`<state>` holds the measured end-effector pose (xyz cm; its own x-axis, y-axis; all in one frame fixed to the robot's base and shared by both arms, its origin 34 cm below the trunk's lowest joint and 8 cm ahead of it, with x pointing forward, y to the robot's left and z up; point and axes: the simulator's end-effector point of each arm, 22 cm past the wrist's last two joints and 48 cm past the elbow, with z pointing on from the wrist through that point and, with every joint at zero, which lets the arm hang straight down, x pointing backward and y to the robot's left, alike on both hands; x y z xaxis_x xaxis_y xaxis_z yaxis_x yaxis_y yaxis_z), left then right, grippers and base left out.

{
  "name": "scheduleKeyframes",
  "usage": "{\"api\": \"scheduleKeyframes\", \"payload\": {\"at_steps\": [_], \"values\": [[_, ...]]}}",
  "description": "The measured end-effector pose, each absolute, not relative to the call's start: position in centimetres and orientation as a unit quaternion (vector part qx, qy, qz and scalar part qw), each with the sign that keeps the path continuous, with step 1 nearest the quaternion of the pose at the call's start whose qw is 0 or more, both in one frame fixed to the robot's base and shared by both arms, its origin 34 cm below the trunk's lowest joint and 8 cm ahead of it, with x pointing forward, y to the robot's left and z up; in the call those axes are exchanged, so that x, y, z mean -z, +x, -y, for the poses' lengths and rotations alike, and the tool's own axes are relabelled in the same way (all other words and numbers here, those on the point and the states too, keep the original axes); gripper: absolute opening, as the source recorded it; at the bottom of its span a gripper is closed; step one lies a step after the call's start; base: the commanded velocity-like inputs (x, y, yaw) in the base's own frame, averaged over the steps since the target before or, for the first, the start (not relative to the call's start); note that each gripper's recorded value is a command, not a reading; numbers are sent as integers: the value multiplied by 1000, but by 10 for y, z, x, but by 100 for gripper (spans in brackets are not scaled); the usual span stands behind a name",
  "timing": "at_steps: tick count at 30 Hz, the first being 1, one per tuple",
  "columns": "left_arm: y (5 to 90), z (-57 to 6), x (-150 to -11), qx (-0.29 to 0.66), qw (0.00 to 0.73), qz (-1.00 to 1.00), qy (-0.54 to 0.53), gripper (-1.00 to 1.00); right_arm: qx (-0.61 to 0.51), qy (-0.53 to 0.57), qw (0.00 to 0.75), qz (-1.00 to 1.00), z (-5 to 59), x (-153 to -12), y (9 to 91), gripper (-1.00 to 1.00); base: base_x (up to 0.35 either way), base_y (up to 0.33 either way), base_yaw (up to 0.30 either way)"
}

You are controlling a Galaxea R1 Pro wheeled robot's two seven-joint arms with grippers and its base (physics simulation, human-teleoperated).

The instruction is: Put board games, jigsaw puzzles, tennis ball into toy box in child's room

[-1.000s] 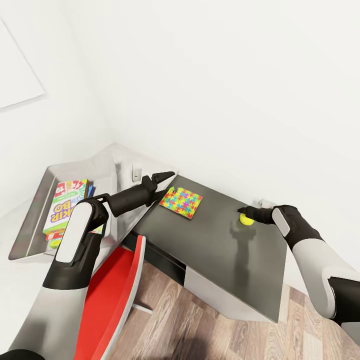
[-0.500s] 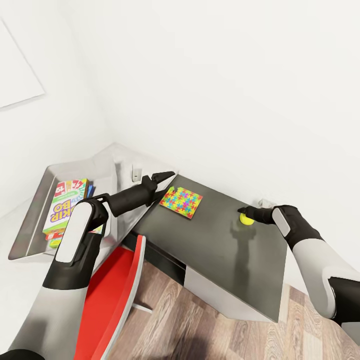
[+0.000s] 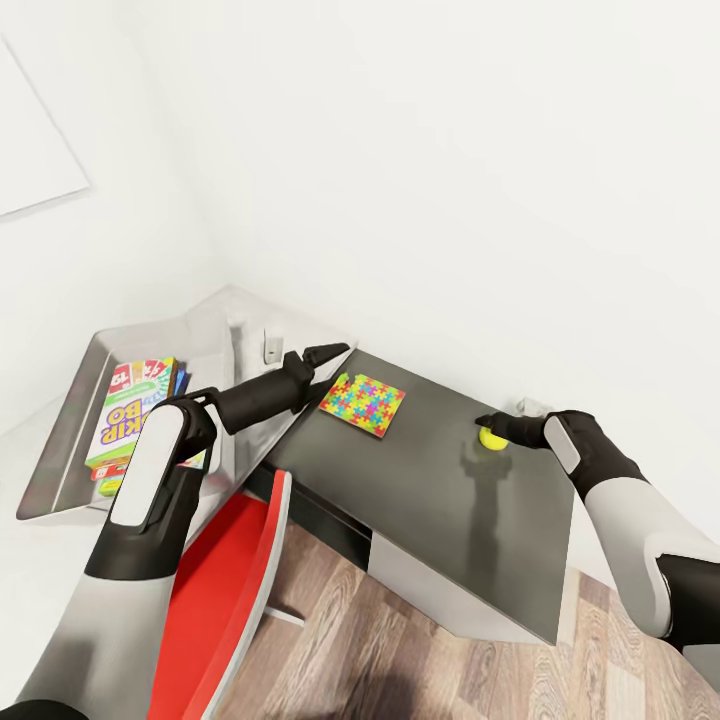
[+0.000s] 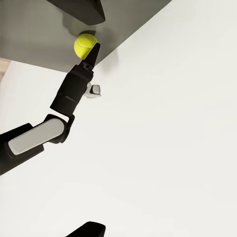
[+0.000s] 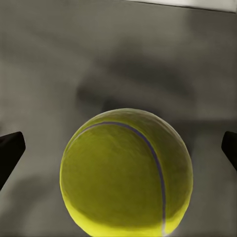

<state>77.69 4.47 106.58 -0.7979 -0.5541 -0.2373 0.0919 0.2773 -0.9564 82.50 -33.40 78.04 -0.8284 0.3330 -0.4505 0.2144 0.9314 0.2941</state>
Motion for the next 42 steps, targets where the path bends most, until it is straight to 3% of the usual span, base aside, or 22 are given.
{"api": "scheduleKeyframes", "payload": {"at_steps": [25,26,42], "values": [[775,-44,-1065,582,277,-749,-154,100,-114,145,249,-951,335,-775,819,100,0,0,0],[775,-44,-1065,582,277,-749,-154,100,-114,145,249,-951,335,-774,818,-100,0,0,0],[775,-44,-1068,583,279,-748,-152,100,-111,142,246,-952,336,-772,816,-100,0,0,0]]}}
